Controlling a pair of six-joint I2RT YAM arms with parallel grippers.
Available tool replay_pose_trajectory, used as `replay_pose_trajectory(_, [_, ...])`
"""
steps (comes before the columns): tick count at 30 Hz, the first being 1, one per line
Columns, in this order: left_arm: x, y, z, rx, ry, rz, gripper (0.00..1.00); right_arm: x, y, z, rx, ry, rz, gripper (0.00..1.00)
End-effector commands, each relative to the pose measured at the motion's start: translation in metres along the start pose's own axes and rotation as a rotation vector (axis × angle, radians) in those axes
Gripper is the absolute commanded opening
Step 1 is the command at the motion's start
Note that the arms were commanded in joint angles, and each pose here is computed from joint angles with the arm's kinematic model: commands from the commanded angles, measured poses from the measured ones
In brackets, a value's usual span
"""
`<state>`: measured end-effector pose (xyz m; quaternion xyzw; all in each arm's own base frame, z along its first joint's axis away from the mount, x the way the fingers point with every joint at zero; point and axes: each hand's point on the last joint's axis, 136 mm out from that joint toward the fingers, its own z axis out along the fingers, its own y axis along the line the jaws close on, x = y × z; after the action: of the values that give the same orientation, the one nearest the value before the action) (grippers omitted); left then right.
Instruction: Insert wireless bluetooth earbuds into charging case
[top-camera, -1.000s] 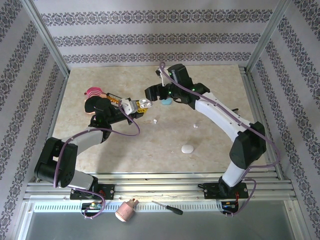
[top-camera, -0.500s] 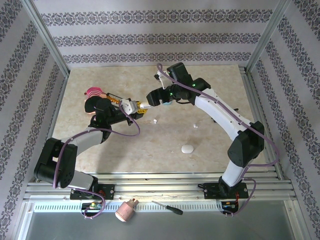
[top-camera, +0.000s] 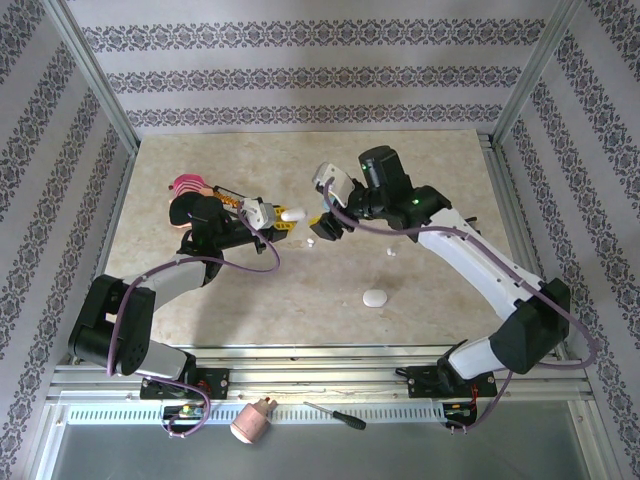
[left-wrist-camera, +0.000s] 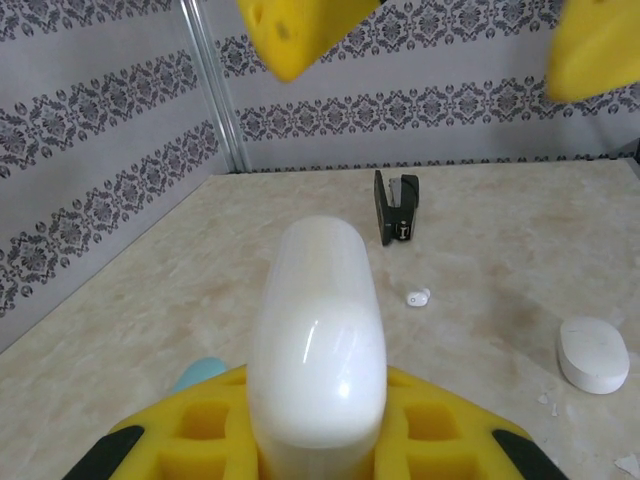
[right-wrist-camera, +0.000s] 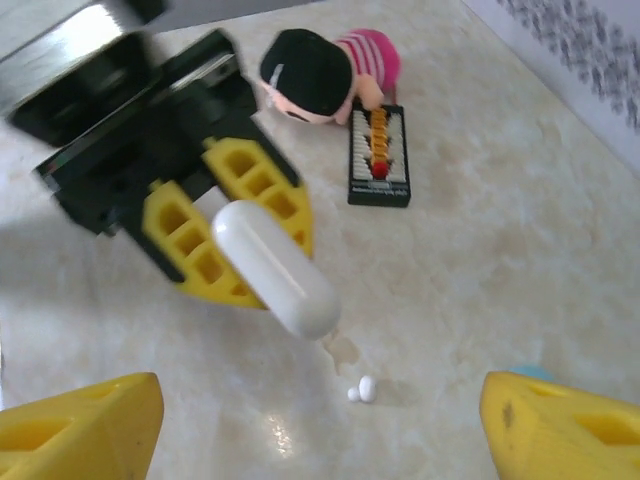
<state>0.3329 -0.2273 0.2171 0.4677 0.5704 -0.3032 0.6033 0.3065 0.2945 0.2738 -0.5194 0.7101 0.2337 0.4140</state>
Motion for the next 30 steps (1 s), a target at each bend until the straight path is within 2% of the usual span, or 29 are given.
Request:
replay_pose_trajectory(1, [-0.013, -0.009, 0.002, 0.059, -0.030, 0.014, 0.03, 0.003, 0.015, -0.002, -0.079, -0.019, -0.308, 0.78])
replay_pose_trajectory(8, [-0.019, -0.013, 0.001, 0.089, -0.055, -0.006, 0.03, -0.002, 0.020, 0.006, -0.152, -0.020, -0.346, 0.66])
replay_pose_trajectory(16, [-0.022, -0.013, 0.002, 0.096, -0.064, -0.010, 0.03, -0.004, 0.016, 0.027, -0.185, 0.001, -0.363, 0.60])
replay_pose_trajectory(24, [-0.024, -0.013, 0.001, 0.093, -0.073, -0.022, 0.03, -0.002, 0.016, 0.041, -0.224, 0.006, -0.347, 0.49])
replay_pose_trajectory(30, [-0.026, -0.012, 0.002, 0.092, -0.081, -0.022, 0.03, 0.001, 0.020, 0.046, -0.263, 0.016, -0.331, 0.46])
